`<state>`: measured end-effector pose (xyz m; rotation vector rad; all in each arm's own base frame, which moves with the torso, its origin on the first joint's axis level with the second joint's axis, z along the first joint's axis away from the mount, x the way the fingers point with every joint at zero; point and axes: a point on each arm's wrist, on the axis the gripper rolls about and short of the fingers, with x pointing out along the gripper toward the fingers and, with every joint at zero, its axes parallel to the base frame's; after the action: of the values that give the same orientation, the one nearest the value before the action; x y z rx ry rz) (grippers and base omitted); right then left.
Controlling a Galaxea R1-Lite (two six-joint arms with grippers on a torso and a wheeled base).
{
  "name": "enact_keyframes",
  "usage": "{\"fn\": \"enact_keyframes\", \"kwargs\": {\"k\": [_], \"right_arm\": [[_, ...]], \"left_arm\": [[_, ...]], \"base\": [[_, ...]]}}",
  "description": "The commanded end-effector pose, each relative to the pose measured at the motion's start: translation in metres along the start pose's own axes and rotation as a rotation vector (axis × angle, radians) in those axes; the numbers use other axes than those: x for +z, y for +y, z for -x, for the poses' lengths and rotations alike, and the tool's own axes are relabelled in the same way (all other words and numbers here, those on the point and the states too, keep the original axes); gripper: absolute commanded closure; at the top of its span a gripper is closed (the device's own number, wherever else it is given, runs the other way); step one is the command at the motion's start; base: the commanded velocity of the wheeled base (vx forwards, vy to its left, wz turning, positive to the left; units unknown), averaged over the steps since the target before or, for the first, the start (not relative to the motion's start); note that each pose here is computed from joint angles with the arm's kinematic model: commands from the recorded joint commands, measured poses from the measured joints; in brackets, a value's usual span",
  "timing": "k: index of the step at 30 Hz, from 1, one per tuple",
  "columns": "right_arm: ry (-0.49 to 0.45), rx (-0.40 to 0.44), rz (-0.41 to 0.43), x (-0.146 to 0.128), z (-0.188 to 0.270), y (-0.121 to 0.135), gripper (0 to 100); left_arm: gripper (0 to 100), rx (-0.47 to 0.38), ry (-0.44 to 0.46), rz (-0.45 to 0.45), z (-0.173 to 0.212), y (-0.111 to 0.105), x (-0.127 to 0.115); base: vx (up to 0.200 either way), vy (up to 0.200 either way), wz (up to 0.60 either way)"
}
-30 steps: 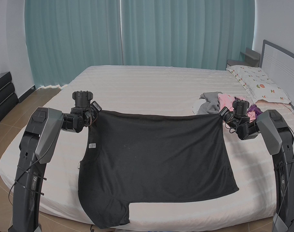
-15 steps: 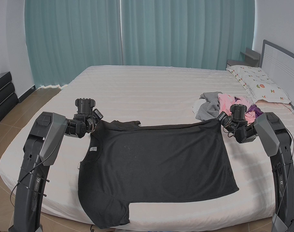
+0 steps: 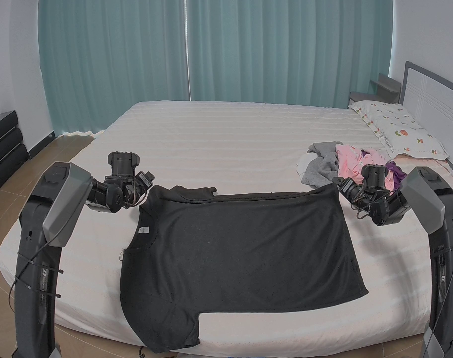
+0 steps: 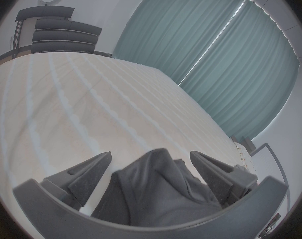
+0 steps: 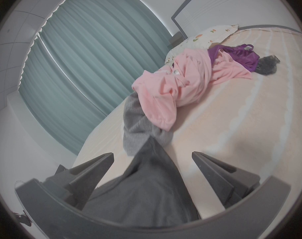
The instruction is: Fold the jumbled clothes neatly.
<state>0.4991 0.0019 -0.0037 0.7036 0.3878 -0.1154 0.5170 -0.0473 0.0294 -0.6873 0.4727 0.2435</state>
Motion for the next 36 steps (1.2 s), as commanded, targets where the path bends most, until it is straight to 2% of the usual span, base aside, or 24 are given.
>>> {"fn": "enact_keyframes", "kwargs": {"k": [1,6,10,15,18,23,32,36], "right_arm": [[0.049,0.066,0.012,0.011,0.067,0.021,0],[0.125,0.079,0.043,0.0,0.12,0.019,0],[0.185,0.109,0.07,-0.009,0.159,0.013,0],[0.254,0.087,0.092,-0.029,0.195,0.011,0],[0.305,0.075,0.11,-0.043,0.213,0.007,0],[0.334,0.076,0.113,-0.056,0.224,0.003,0],[0.347,0.069,0.106,-0.067,0.235,-0.008,0],[0.357,0.069,0.105,-0.069,0.235,-0.009,0]], "left_arm": [[0,-0.051,0.076,0.003,0.08,-0.008,0.025],[0,-0.07,0.16,-0.001,0.141,0.007,0.02],[0,-0.074,0.213,-0.005,0.186,0.027,0.005],[0,-0.041,0.266,-0.016,0.221,0.048,-0.016],[0,-0.029,0.303,-0.008,0.237,0.054,-0.029],[0,-0.003,0.348,0.05,0.246,0.06,-0.043],[0,0.023,0.43,0.047,0.254,0.073,-0.061],[0,0.003,0.464,0.037,0.258,0.077,-0.071]], "base": [[0.0,0.0,0.0],[0.0,0.0,0.0],[0.0,0.0,0.0],[0.0,0.0,0.0],[0.0,0.0,0.0],[0.0,0.0,0.0],[-0.2,0.0,0.0],[0.0,0.0,0.0]]}}
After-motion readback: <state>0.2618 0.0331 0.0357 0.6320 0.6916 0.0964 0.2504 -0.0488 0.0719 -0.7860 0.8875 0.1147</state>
